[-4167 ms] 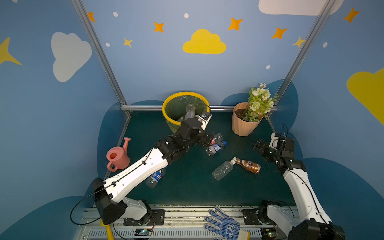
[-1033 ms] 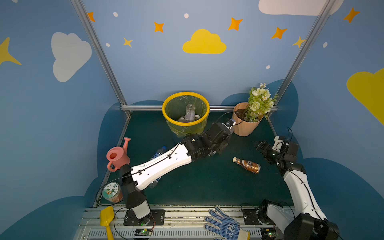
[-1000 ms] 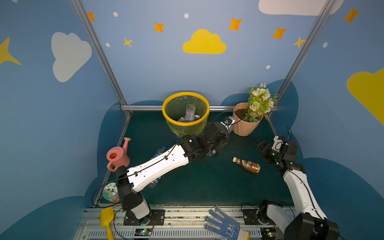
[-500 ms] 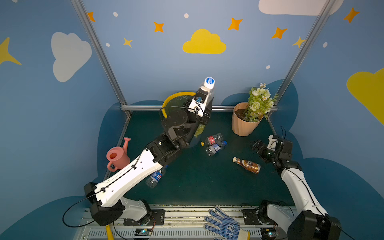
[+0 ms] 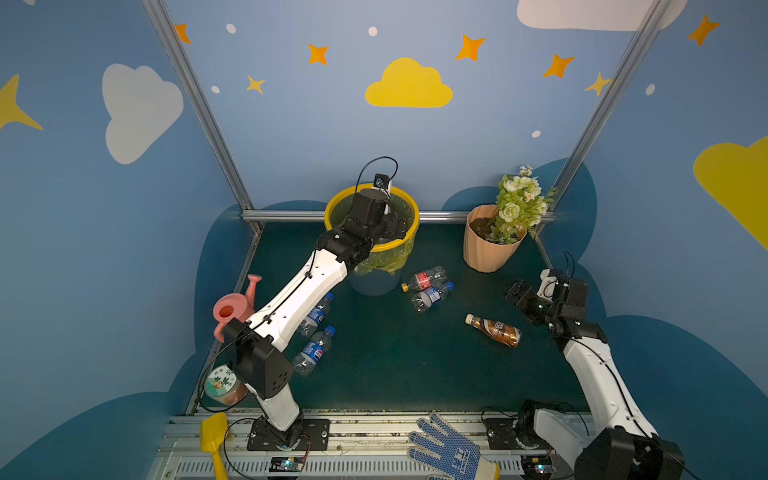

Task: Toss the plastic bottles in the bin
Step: 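Lift the small clear bottle and swing it over the yellow bin, then open the left gripper to drop the small clear bottle in, then close the right gripper on the brown Nescafe bottle while the left withdraws, then lift the Nescafe bottle over the bin with the right gripper while the left lowers, then open the right gripper to drop the Nescafe bottle into the bin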

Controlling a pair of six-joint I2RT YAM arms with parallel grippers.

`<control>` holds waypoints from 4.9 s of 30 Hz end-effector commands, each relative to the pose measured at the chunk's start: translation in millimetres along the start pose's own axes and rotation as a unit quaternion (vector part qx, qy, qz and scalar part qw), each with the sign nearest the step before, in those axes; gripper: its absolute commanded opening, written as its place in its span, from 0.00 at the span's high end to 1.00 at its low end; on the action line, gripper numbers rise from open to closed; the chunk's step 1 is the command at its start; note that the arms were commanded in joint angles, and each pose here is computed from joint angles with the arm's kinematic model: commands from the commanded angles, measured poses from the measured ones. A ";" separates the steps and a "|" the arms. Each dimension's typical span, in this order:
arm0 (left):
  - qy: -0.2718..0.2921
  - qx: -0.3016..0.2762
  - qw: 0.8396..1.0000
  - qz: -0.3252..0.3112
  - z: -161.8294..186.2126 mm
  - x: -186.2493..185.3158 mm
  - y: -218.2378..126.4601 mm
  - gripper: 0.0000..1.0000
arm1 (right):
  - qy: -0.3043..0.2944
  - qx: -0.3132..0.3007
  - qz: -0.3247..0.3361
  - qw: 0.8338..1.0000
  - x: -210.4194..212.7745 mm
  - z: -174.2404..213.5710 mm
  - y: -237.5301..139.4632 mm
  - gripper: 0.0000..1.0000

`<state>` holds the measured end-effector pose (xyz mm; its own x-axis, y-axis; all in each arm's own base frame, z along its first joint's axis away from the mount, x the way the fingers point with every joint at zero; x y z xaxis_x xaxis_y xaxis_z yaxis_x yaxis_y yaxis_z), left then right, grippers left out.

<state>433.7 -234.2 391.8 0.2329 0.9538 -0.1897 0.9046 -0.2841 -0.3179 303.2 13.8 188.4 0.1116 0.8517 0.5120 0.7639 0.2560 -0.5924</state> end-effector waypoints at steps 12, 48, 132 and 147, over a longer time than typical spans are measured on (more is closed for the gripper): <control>-0.029 -0.125 0.992 -0.011 -43.0 27.4 -112.8 0.00 | 0.000 0.003 0.020 1.000 0.8 -7.6 -4.9 0.06; -0.006 -0.076 0.996 -0.042 39.5 60.0 -111.1 0.00 | 0.324 0.161 0.152 0.920 -21.3 93.8 -6.2 0.06; -0.227 0.038 0.916 -0.328 172.5 221.1 -178.7 0.00 | -0.238 -0.152 -0.464 0.839 416.7 -122.3 -30.8 0.43; -0.214 -0.001 0.921 -0.325 153.5 220.9 -205.7 0.00 | -0.300 -0.155 -0.374 0.864 408.2 -142.9 -32.5 0.08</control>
<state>247.8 16.6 262.5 -0.5234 0.7936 -0.3102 0.7945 0.3230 -0.5143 453.3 324.2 427.1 -0.7463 0.5777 0.3305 0.5637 0.8127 -0.1475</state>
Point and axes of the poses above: each gripper's point midway between its finger pads, its own y axis out along the fingers, its own x axis along the line the jaws close on, z = x × y, the point moved 2 cm from there along -y, back along the fingers, and after that the axes turned 9 degrees about -y, right-handed, at the moved point
